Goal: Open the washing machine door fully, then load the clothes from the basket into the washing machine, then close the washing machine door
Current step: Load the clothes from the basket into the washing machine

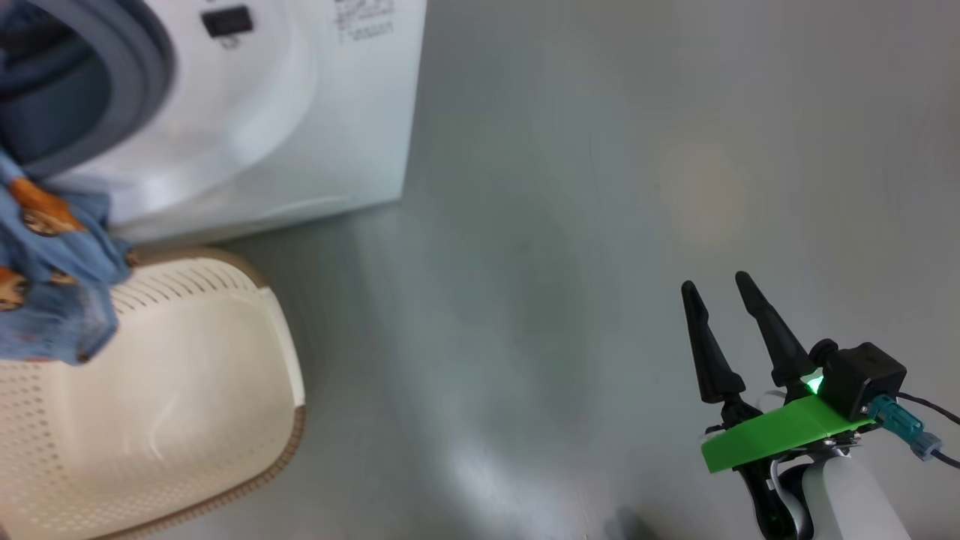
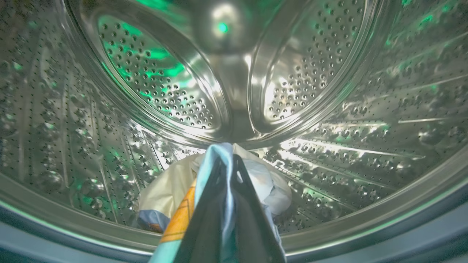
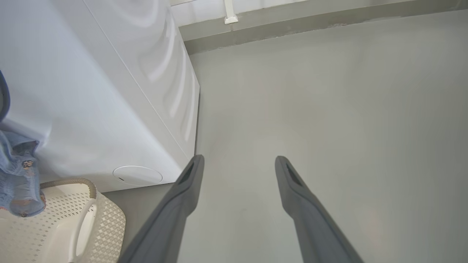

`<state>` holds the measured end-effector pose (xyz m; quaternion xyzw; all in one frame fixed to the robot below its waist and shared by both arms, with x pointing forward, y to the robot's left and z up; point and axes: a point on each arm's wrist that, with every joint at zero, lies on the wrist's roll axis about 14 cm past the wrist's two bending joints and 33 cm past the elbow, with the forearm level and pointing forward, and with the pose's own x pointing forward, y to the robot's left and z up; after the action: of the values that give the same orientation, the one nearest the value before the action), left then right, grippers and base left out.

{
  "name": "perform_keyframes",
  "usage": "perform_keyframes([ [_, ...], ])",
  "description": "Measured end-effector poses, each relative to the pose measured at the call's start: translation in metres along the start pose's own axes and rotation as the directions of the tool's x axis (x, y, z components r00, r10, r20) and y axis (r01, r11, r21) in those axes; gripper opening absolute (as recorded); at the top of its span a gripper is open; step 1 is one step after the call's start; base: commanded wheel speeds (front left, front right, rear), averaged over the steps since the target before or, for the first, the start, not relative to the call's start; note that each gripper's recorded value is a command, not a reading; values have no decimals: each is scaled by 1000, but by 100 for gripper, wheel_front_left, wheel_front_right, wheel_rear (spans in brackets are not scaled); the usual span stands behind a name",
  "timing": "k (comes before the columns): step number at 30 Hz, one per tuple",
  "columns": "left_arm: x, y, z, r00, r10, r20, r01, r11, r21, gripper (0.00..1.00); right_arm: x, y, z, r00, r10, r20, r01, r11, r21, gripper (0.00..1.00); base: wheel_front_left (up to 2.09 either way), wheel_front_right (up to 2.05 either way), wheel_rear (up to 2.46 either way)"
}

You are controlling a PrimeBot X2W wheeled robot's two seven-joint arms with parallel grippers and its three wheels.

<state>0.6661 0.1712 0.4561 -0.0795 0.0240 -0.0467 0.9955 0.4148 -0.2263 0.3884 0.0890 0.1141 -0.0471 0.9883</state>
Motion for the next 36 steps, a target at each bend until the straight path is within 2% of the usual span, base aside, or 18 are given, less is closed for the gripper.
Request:
perform_keyframes([
  [8,35,-3,-54,992,-17,-127,15,1000,-18,0,9,-10,-30,997,-33,-74,32,999,-9,100,0,0,0],
  [15,55,4,-69,995,-16,-94,16,1000,2,0,14,-12,-53,991,-42,-130,41,999,-11,100,0,0,0],
  [21,71,-5,-35,996,-59,65,53,994,94,0,19,-8,-62,989,-31,-148,30,1000,-8,100,0,0,0],
  [27,76,-28,24,957,-134,256,96,983,156,0,19,-7,-64,988,-27,-153,26,1000,-9,100,0,0,0],
  [31,70,-33,27,952,-142,272,102,983,156,0,23,-6,-57,991,-23,-134,22,1000,-11,100,0,0,0],
  [32,68,-31,20,957,-135,256,99,984,150,4,22,-6,-56,991,-23,-132,22,1000,-11,100,0,0,0],
  [33,67,-30,14,962,-130,240,97,985,145,45,22,-6,-56,991,-23,-131,22,1000,-10,100,0,0,0],
  [34,66,-28,7,968,-122,221,93,986,138,100,22,-6,-55,991,-22,-130,21,1000,-10,100,0,0,0],
  [36,64,-23,-6,979,-102,177,82,990,118,100,22,-5,-54,992,-20,-128,19,1000,-8,100,0,0,0],
])
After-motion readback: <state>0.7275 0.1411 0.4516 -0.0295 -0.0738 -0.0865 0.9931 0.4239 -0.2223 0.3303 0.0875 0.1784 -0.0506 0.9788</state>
